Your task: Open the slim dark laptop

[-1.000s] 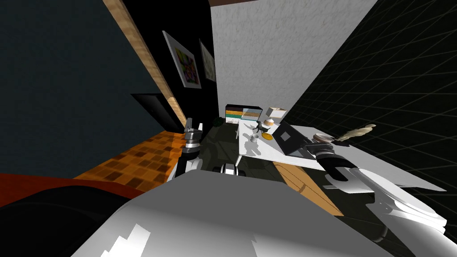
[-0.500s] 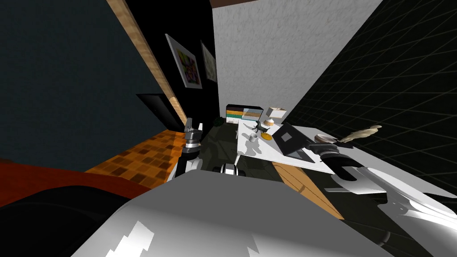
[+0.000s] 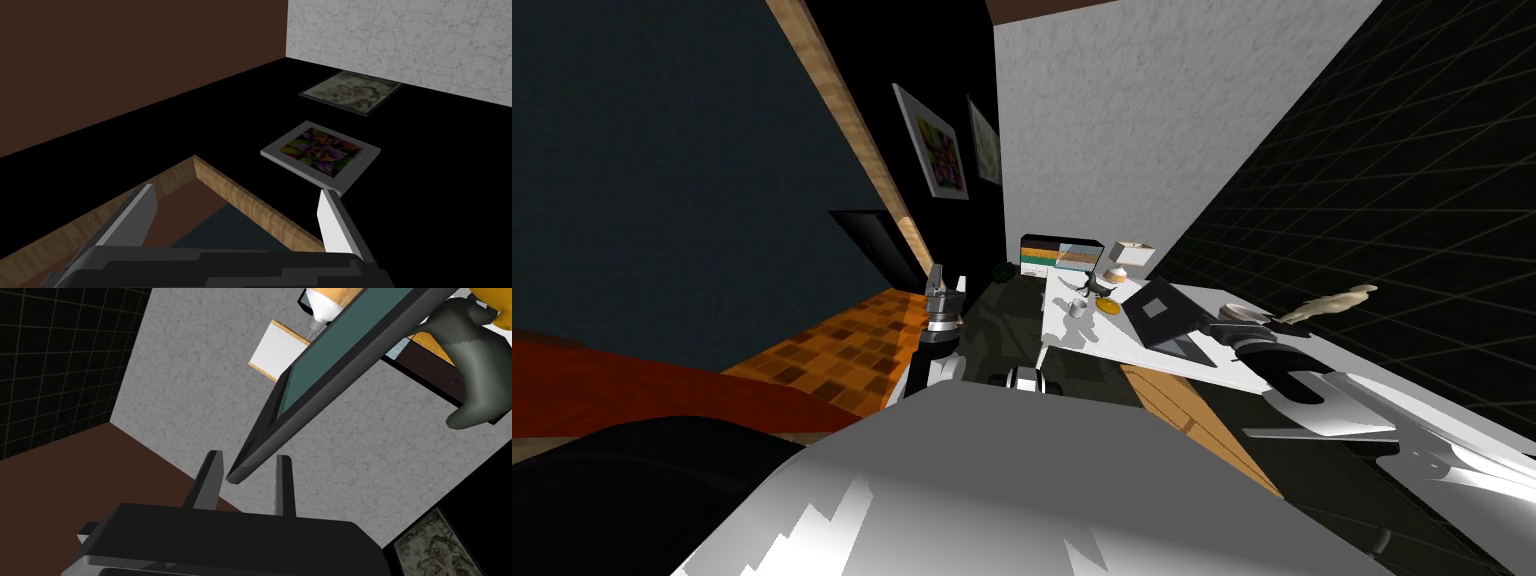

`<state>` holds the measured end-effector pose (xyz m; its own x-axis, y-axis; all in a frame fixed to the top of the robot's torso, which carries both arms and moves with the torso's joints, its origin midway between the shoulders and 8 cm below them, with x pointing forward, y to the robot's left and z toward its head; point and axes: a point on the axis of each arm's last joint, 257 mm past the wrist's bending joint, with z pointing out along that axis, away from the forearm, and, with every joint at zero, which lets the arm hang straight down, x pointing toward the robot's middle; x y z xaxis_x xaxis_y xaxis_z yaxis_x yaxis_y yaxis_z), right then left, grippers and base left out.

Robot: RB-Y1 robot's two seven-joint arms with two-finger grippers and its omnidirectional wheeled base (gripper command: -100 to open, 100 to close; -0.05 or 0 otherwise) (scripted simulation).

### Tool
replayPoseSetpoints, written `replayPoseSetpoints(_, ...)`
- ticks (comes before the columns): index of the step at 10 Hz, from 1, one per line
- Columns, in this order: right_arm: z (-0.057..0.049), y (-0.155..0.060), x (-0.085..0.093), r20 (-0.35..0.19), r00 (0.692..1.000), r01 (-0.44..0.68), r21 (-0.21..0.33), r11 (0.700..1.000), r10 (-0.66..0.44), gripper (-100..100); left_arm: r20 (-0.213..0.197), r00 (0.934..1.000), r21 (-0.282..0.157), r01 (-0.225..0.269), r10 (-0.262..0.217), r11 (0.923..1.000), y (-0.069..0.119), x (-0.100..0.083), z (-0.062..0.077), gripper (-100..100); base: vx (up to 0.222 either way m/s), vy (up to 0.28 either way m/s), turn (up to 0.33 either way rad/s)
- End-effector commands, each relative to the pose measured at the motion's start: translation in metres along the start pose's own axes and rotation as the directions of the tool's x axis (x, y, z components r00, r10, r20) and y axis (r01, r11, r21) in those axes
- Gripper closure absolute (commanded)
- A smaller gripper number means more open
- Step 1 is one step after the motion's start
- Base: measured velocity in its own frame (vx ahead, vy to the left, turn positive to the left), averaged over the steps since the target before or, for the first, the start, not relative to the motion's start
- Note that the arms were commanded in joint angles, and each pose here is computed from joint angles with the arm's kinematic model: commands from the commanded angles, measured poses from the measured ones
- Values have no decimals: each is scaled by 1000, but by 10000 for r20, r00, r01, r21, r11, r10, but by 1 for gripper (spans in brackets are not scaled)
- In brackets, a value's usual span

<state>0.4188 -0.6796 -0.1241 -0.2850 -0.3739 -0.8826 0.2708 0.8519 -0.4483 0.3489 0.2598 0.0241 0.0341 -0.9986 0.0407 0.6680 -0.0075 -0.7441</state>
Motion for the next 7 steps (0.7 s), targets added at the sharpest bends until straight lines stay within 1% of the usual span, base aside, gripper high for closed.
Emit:
replayPoseSetpoints(1,-2,4,13,-272,9960,-858,-103,9963,855,100,0,10000,-1,-1,1,10000,0,0,0,0,-37,-104,47)
replayPoseSetpoints(4,-3,7,30,-646,9764,-2075,-147,9781,2061,100,0,10000,-1,-1,1,10000,0,0,0,0,-47,-108,79)
replayPoseSetpoints(7,-5,8,47,-1011,9411,-3251,-83,9456,3227,100,0,10000,-1,-1,1,10000,0,0,0,0,-51,-114,64)
